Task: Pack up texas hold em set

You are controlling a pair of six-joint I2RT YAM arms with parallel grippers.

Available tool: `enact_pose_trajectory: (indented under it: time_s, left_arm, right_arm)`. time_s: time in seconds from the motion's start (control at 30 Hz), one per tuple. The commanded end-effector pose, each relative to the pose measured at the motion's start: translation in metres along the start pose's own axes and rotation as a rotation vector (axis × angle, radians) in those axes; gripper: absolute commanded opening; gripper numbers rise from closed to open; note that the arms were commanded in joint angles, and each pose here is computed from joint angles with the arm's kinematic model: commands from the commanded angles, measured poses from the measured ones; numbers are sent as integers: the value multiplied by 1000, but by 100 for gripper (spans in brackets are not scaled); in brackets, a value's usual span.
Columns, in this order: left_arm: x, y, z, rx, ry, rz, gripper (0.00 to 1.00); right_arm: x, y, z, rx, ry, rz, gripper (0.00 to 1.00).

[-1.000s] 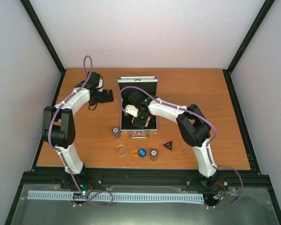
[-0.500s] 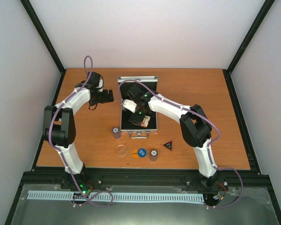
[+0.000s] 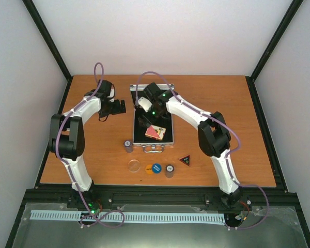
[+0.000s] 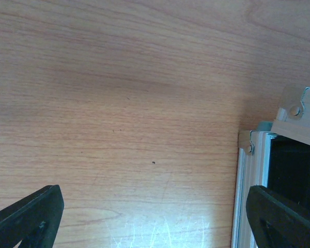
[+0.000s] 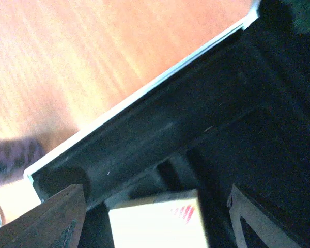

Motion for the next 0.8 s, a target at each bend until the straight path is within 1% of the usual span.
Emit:
enact_pose_trajectory:
  time_s: [0.0,0.13,0.33,0.6,0.77]
  left_arm:
    - [-4,2,18,-46,0,-9,100]
    - [-4,-1,20,-41,0,-5,100]
    - [-3,-4,22,-35,-1,2,100]
    - [-3,-8,24,-31,4,-1,100]
    - [-4,-6,28,-41,3,-6,100]
  right_arm:
    - [-9,-16,9,33,-129,66,77]
    - [-13,-31,3,81,-141,65,77]
    - [-13,-41,-8,125,-155,88,76]
    - [-8,-35,-21,155,-173,109,75]
    - [-13,-22,-21,132,-175,40,73]
Point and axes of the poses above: each gripper's point midway between its finger pads, its own y axis back along the fingers, its own x axis along the line the jaws close on, z = x × y, the point moved 5 cm from there along y, back along the fingers, and after that the axes turned 14 degrees about -y, right-handed, at the moved point
